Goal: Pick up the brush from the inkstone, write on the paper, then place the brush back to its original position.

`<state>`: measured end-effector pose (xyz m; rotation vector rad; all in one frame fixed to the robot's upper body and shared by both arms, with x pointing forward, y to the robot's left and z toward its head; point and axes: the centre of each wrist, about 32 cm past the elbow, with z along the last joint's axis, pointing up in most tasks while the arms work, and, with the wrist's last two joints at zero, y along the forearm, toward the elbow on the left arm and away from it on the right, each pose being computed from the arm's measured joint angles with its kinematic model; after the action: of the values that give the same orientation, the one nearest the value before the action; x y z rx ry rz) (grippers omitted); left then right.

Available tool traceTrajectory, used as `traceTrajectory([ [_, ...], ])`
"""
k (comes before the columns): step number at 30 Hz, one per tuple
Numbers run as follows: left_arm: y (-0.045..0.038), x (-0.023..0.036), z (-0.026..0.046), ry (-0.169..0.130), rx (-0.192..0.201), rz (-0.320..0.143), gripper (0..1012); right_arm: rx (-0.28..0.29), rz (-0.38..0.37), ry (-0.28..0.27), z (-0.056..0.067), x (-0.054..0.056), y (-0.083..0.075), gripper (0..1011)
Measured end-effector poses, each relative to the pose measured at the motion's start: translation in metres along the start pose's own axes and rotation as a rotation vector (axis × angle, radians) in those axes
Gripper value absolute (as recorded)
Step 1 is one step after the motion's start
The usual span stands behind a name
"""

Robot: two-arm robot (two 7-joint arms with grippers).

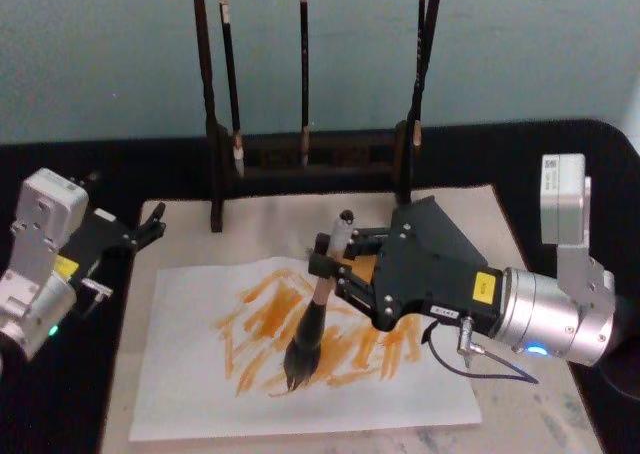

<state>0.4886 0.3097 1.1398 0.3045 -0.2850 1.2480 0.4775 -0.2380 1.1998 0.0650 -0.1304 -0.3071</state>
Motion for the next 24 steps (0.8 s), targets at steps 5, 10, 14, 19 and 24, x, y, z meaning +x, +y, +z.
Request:
traceTrajectory([
  [5,0.0,0.0,0.0,0.0,0.0,0.0,1001,-0.008,0.01,0.002,-0.002,-0.002,0.002,169],
  [10,0.0,0.0,0.0,0.0,0.0,0.0,1001,-0.015,0.013,0.007,-0.005,-0.003,0.004,169],
  [14,0.0,0.0,0.0,0.0,0.0,0.0,1001,-0.018,0.012,0.012,-0.007,-0.003,0.005,169],
  [19,0.0,0.0,0.0,0.0,0.0,0.0,1001,-0.024,0.005,0.017,-0.009,-0.002,0.005,169],
  [24,0.0,0.0,0.0,0.0,0.0,0.0,1001,-0.029,-0.003,0.018,-0.011,-0.002,0.005,169],
])
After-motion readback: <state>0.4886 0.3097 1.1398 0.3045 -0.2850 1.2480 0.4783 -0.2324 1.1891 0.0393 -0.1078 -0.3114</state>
